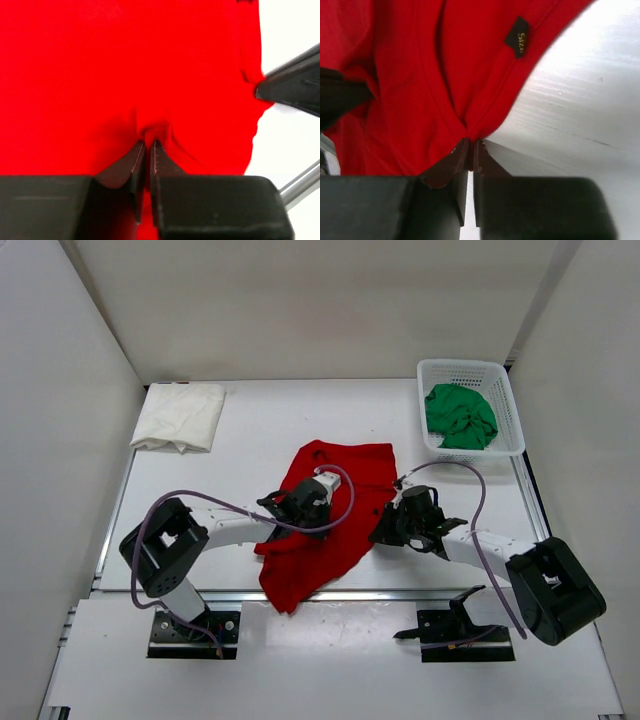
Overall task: Fold and stack the t-shirts
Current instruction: Flatten out the tshirt
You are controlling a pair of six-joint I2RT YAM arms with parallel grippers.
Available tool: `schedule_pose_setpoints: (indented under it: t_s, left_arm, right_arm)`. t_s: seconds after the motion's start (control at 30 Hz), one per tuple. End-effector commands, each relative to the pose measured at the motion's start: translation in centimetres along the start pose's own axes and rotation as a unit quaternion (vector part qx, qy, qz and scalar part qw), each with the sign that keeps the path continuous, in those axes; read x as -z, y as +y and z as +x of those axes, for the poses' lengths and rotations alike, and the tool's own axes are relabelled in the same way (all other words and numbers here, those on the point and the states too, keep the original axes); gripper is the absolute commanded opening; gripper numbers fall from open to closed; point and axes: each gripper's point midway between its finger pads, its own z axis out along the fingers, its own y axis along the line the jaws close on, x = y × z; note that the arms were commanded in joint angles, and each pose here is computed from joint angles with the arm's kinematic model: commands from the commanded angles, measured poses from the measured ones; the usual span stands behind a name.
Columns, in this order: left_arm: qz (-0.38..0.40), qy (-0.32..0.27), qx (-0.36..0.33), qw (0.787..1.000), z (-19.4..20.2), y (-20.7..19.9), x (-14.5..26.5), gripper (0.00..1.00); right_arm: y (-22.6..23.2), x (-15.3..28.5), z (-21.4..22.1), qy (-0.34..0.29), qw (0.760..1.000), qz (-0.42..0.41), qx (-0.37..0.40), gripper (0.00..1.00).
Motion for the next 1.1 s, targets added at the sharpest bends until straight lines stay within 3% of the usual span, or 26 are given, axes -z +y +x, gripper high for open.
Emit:
schedule_pose_setpoints:
  t_s: [0.0,0.23,0.3,0.47,0.53,0.63,0.7,0.8,0.87,1.07]
  left_arm:
    - [0.017,-0.048,0.039,0.998,-2.7,0.4,1.6,0.15]
    - [0.051,-0.137,0.142,0.979,-7.3,5.2,7.0,0.09]
    - [0.044,-0.154,0.181,0.97,-7.8,8.2,8.3,0.09]
    - [0.022,-0.202,0.269,0.941,-7.8,13.7,11.7,0.08]
    - [0.001,-0.228,0.294,0.928,-8.1,16.3,13.3,0.09]
    - [-0.043,-0.24,0.327,0.913,-7.6,19.7,15.0,0.09]
    - [-0.04,-0.25,0.351,0.902,-7.4,20.8,15.6,0.1]
    - [-0.054,-0.252,0.369,0.893,-6.6,21.8,15.6,0.13]
    - [-0.06,-0.239,0.381,0.891,-5.5,22.2,15.2,0.14]
    - [-0.07,-0.23,0.438,0.866,-1.2,23.6,14.8,0.19]
  right_arm:
    - [1.0,-0.3,-0.9,-0.011,1.0,-0.023,-0.009,0.0]
    - [-2.7,1.5,-8.0,-0.106,0.993,0.022,-0.047,0.0]
    - [-3.8,1.3,-9.5,-0.11,0.991,0.032,-0.061,0.0]
    - [-5.7,0.5,-17.9,-0.164,0.981,0.042,-0.09,0.0]
    - [-7.1,-0.9,-20.2,-0.152,0.981,0.059,-0.104,0.0]
    - [-5.7,-0.2,-25.4,-0.178,0.979,0.05,-0.092,0.02]
    - [-4.8,0.5,-25.7,-0.186,0.978,0.057,-0.071,0.33]
    - [-4.1,1.5,-22.4,-0.178,0.98,0.082,-0.049,0.51]
    - [-3.2,2.6,-19.9,-0.192,0.978,0.072,-0.042,0.54]
    - [-3.6,2.0,-6.7,-0.106,0.991,0.059,-0.049,0.32]
